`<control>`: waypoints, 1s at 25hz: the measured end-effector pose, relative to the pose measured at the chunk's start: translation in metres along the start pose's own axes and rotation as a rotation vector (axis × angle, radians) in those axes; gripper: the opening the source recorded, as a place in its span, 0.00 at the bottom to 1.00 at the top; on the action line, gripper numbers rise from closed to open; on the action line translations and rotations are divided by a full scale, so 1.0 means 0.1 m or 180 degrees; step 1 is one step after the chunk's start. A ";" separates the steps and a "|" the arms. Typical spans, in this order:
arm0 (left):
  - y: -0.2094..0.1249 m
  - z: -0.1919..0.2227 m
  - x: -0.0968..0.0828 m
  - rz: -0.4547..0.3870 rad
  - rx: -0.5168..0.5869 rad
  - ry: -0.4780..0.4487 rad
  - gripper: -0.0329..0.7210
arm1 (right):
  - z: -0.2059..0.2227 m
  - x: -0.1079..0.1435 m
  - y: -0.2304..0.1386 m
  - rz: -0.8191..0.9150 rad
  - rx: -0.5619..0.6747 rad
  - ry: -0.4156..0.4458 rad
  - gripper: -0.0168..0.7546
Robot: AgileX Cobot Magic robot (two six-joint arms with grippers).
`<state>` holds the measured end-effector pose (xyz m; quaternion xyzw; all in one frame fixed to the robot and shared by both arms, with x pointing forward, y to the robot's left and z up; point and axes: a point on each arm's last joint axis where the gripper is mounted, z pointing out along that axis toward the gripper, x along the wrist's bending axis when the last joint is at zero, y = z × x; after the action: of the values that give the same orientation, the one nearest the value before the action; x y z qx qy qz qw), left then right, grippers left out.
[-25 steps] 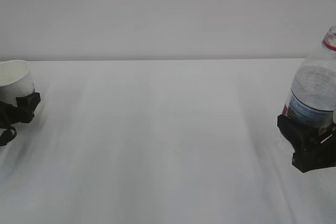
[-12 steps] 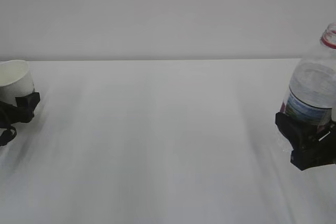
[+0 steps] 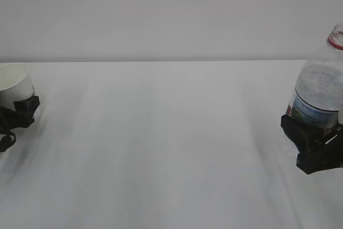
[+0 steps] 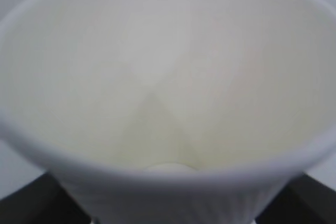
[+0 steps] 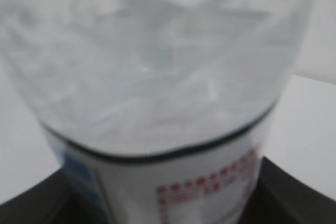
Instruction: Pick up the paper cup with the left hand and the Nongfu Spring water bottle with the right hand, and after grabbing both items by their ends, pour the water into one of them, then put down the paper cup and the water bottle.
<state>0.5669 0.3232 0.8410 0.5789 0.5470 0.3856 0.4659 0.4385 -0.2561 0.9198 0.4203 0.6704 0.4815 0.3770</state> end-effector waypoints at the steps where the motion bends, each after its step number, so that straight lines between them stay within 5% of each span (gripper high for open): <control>1: 0.00 0.00 0.00 0.0003 0.0001 -0.0007 0.82 | 0.00 0.00 0.00 0.0000 0.0000 0.0000 0.65; 25: 0.27 -0.54 -0.24 0.0044 -0.0006 -0.0363 0.82 | 0.00 0.00 0.00 0.0000 0.0000 0.0000 0.65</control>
<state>0.5204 0.3069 0.8824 0.6032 0.5151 0.3557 0.4942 0.4385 -0.2561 0.9198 0.4203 0.6704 0.4815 0.3770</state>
